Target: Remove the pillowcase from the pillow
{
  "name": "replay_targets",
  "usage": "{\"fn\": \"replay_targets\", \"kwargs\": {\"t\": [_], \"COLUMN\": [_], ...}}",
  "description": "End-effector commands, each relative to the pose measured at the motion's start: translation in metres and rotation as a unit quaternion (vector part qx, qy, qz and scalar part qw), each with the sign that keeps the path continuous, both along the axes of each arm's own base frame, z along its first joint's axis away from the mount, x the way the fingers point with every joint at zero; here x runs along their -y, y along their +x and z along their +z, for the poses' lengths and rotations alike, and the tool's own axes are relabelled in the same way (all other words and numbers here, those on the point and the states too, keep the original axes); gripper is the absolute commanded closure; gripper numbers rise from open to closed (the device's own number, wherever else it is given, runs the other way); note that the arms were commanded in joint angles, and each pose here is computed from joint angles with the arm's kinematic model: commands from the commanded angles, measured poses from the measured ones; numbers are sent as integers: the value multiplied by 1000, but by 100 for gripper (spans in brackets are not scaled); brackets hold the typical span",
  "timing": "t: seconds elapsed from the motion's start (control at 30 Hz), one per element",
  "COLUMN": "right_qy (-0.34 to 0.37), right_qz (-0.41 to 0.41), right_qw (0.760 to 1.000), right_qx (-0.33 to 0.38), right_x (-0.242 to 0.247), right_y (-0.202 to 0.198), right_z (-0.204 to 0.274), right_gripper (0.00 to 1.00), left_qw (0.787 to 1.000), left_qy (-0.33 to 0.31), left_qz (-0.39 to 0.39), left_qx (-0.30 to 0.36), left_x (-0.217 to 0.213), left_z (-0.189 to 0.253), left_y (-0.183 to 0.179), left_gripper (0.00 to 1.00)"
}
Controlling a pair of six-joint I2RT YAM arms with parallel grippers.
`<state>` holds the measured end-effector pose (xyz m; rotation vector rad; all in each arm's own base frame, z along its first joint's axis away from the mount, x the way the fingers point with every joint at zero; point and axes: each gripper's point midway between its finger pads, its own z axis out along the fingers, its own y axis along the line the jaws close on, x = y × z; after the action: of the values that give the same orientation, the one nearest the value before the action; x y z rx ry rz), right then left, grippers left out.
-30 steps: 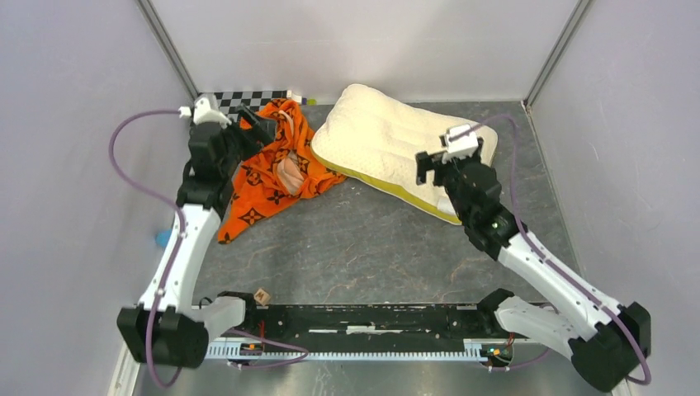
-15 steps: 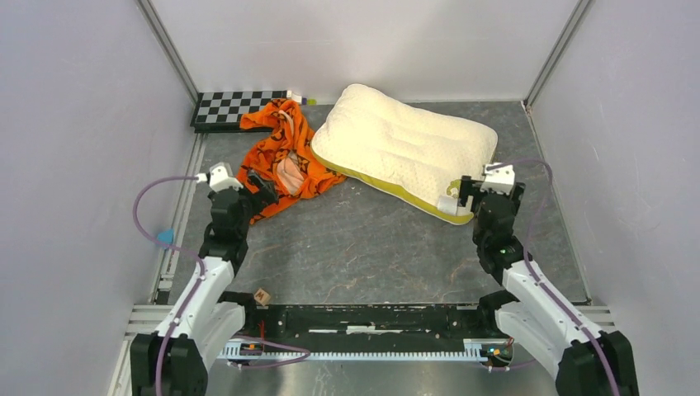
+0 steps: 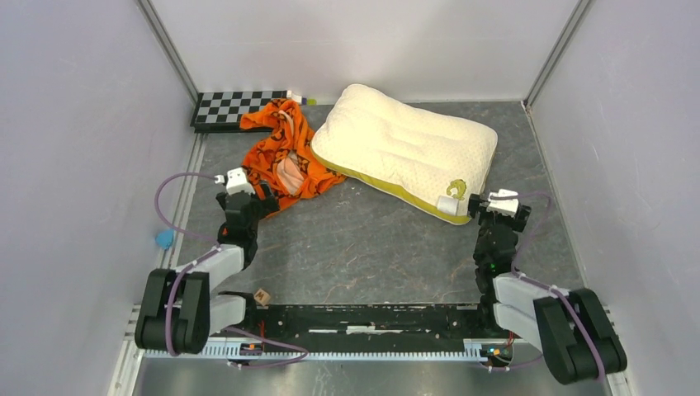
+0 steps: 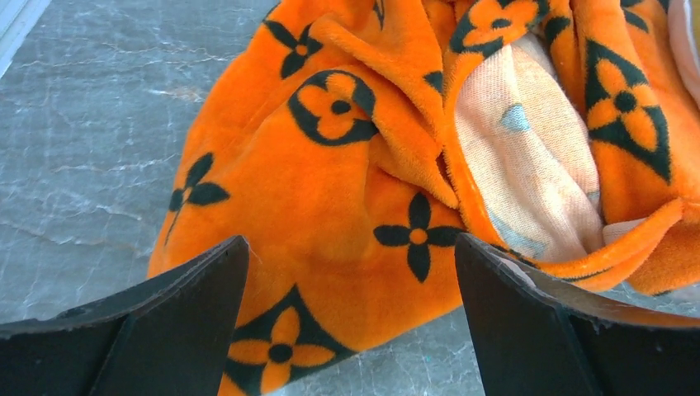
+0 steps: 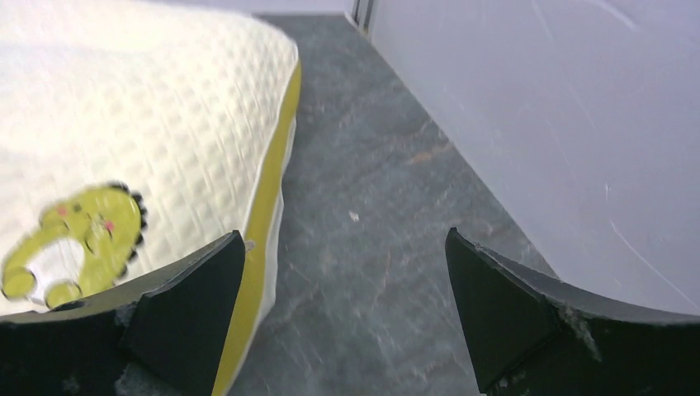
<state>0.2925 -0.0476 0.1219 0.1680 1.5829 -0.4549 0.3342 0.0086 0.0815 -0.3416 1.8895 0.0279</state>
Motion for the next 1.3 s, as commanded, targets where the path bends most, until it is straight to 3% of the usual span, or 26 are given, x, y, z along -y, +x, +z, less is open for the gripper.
{"fn": "replay_targets", "kwargs": {"t": [0.0, 0.23, 0.33, 0.4, 0.57, 0.7, 0.77, 1.27], "right_qy": [-11, -34, -35, -32, -33, -44, -42, -42], "right_qz": [3, 52, 53, 54, 53, 71, 74, 74], "right_qw": [999, 998, 998, 998, 998, 996, 996, 996], "right_qx": [33, -25, -9, -19, -15, -7, -20, -16], "right_x": [7, -9, -8, -9, -9, -14, -16, -15], "right_y": [-29, -6, -6, -6, -5, -7, -4, -5], "right_z": [-14, -35, -29, -33, -31, -27, -33, -31], "right_gripper": [2, 3, 7, 2, 2, 2, 2, 2], "left_qw": [997, 996, 995, 995, 994, 985, 990, 990], "left_qy": [35, 72, 79, 78, 85, 98, 95, 94], "left_qz": [-26, -16, -30, -30, -35, -88, -82, -66], "left_qx": [60, 59, 53, 54, 61, 115, 70, 84], "left_x": [2, -6, -3, -3, -3, 14, 11, 7], "left_z": [24, 26, 24, 24, 25, 15, 6, 9], "left_y": [29, 36, 41, 42, 40, 42, 43, 45], "left_gripper": [0, 4, 9, 9, 10, 6, 3, 0]}}
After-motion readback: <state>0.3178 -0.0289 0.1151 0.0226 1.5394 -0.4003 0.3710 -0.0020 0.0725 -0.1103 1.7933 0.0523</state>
